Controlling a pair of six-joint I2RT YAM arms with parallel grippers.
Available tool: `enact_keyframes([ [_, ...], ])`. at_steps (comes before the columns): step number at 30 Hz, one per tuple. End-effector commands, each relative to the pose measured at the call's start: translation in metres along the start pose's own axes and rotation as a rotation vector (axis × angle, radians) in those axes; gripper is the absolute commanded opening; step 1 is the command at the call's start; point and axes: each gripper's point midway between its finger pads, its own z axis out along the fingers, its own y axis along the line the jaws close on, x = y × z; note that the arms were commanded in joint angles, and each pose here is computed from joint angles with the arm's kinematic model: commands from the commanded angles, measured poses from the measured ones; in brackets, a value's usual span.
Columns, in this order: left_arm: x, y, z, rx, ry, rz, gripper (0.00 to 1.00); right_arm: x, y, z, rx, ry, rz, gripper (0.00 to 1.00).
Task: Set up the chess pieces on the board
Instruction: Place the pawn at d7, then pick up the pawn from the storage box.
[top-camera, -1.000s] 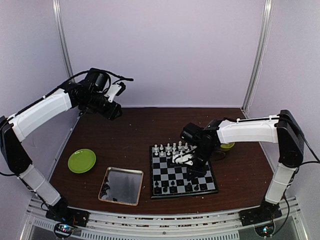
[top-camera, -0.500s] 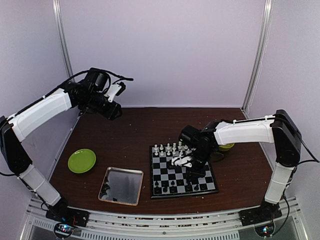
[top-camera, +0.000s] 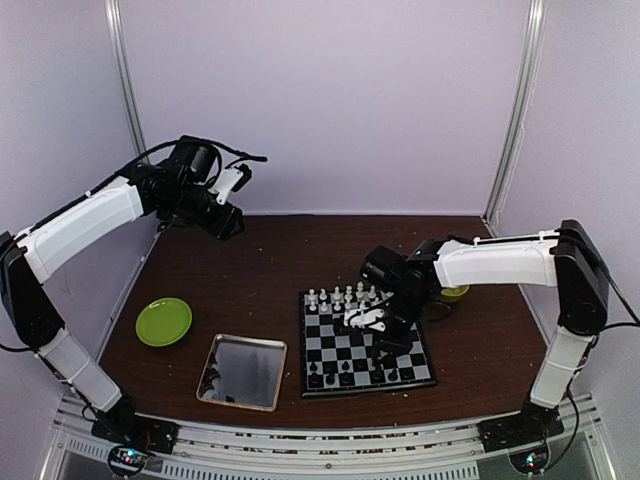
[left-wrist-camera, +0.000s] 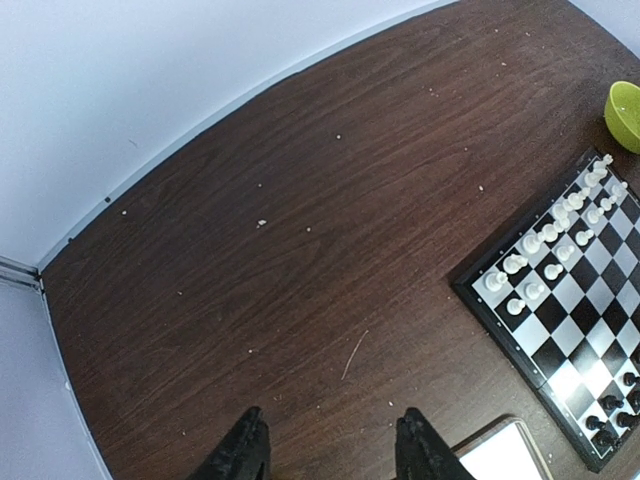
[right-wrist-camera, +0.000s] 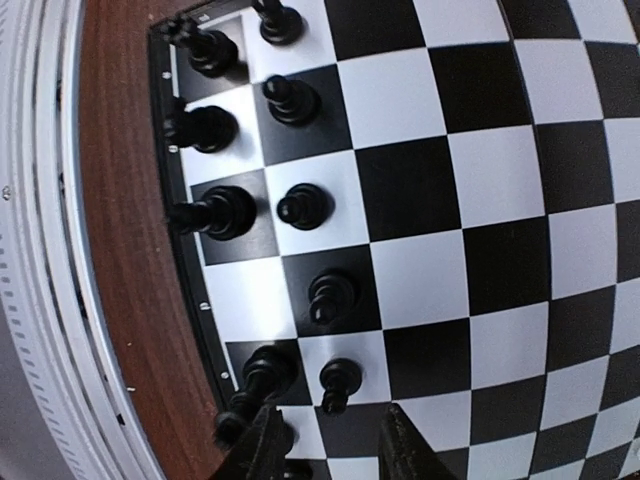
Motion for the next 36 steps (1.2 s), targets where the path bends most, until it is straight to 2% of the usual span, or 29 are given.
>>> enact_keyframes([
  [1,-0.008,0.003,0.003,-0.014,-0.008,-0.014,0.43,-0.015,0.007,-0.051,0.018,-0.124,-0.02,0.34],
  [6,0.022,-0.025,0.006,0.007,0.133,0.004,0.37,-0.002,-0.002,-0.078,0.065,-0.225,0.02,0.34],
  [13,0.148,-0.102,0.0,0.163,0.413,-0.013,0.29,0.017,-0.019,-0.102,0.143,-0.379,0.086,0.35],
  [18,0.209,-0.145,-0.02,0.182,0.548,-0.011,0.29,0.022,-0.038,-0.124,0.226,-0.426,0.129,0.35],
  [22,0.24,-0.162,-0.026,0.211,0.605,-0.032,0.3,0.022,-0.035,-0.122,0.216,-0.437,0.124,0.35],
  [29,0.276,-0.182,-0.028,0.257,0.718,0.027,0.23,0.025,-0.034,-0.12,0.217,-0.428,0.116,0.36],
  [36,0.303,-0.183,-0.02,0.223,0.815,0.091,0.25,0.028,-0.034,-0.12,0.224,-0.423,0.113,0.36],
])
